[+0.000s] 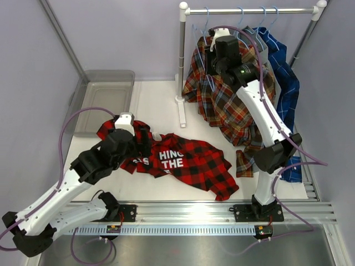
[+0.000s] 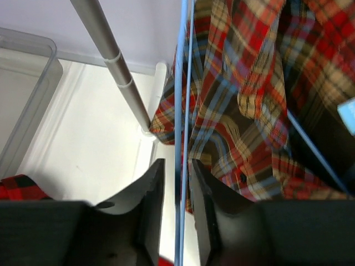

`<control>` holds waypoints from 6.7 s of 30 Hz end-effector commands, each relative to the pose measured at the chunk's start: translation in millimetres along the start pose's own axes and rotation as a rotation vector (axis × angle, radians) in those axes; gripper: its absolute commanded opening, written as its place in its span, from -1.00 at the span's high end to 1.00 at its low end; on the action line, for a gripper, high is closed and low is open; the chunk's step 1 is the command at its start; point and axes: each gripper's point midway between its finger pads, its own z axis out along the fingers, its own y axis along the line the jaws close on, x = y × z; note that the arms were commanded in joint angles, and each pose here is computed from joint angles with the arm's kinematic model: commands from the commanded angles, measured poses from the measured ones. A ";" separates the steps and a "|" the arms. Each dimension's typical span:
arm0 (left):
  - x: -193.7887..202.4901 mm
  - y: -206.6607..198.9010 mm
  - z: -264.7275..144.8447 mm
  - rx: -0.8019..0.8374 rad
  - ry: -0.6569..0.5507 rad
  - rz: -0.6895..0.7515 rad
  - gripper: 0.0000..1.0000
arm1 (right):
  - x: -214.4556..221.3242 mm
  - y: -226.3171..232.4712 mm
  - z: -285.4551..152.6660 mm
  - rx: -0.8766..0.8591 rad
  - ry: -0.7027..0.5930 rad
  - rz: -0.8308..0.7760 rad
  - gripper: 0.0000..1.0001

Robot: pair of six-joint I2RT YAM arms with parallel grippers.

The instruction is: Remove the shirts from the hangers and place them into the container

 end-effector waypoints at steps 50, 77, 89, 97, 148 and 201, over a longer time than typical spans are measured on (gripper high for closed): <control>-9.9 -20.3 109.8 -0.196 0.019 -0.043 1.00 | 130.4 -20.1 -286.5 -0.278 -0.108 0.135 -0.99; -427.0 114.2 -88.2 -0.351 -0.888 -0.167 1.00 | 131.3 -22.7 -261.7 -0.220 -0.079 0.206 -0.99; -336.4 194.6 64.1 -0.473 -0.570 -0.163 1.00 | 142.6 -17.7 -239.3 -0.221 -0.015 0.182 -0.99; -263.1 231.7 180.6 -0.379 -0.361 -0.197 1.00 | 146.4 -18.1 -246.2 -0.228 -0.020 0.194 -0.99; -114.6 70.1 -38.7 -0.017 -0.260 -0.074 -0.98 | -66.5 -113.7 -81.1 -0.124 -0.153 -0.088 -0.89; -133.6 33.7 -38.7 0.112 -0.235 -0.057 -0.98 | -15.7 -105.7 -182.4 -0.040 -0.222 0.036 1.00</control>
